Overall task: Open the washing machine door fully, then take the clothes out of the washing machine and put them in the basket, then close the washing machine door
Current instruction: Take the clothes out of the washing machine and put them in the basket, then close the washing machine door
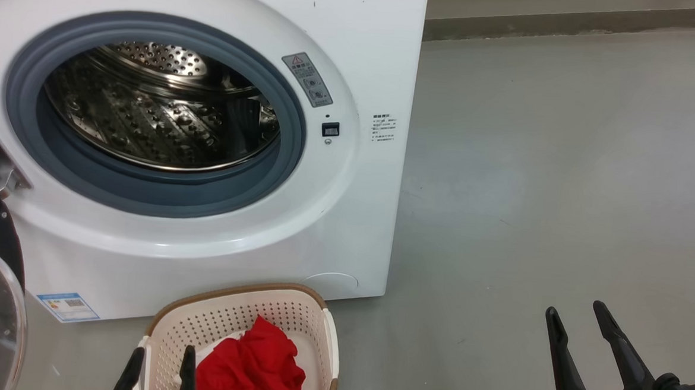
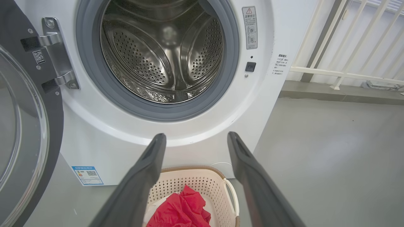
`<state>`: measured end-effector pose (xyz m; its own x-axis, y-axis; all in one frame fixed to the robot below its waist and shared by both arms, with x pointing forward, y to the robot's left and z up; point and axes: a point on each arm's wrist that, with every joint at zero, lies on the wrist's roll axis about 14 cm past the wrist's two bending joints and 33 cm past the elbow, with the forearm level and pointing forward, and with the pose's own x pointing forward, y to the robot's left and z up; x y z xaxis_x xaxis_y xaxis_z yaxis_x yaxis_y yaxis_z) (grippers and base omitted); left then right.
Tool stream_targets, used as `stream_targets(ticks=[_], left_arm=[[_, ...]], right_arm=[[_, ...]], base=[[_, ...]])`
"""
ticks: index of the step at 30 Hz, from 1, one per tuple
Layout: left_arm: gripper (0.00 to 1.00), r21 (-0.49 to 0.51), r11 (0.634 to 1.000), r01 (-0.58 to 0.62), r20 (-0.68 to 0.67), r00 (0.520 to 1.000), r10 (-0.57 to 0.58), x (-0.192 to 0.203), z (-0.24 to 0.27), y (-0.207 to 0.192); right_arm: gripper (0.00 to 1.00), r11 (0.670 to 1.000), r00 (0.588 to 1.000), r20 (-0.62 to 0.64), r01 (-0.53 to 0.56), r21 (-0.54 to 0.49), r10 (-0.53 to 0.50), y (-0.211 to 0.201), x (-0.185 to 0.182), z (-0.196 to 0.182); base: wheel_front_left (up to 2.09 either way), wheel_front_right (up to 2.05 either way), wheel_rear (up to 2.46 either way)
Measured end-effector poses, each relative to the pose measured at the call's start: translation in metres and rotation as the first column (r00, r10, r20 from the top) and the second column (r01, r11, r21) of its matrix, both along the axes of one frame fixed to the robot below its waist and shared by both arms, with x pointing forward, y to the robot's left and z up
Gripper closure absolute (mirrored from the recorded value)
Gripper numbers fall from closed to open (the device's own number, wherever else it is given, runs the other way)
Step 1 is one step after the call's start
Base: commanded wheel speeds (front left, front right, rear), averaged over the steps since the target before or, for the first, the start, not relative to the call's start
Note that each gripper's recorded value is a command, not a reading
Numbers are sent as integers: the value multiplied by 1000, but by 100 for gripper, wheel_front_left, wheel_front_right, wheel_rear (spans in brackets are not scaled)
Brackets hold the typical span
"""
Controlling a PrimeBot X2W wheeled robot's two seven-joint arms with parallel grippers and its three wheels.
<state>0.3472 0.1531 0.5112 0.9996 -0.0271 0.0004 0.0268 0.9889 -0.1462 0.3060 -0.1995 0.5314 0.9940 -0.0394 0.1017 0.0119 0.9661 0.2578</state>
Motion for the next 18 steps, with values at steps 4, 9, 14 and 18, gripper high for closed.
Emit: stream_targets(ticks=[4,9,14,18], left_arm=[[0,0,1000,1,-1,1000,-1,0,0,0],[0,0,1000,3,-2,1000,-3,1,-1,-1],[0,9,1000,-3,1,1000,3,1,0,0],[0,9,1000,-2,-1,1000,2,1,-1,-1]], right_arm=[[0,1000,1000,-1,-2,0,2,1,0,0],[0,1000,1000,-6,-1,1,1,0,0,-2],[0,1000,1000,-8,1,3,-1,0,0,-2],[0,1000,1000,-11,0,4,0,0,1,-3]], base=[[0,0,0],[-22,18,4],[-79,65,14],[-138,129,8]])
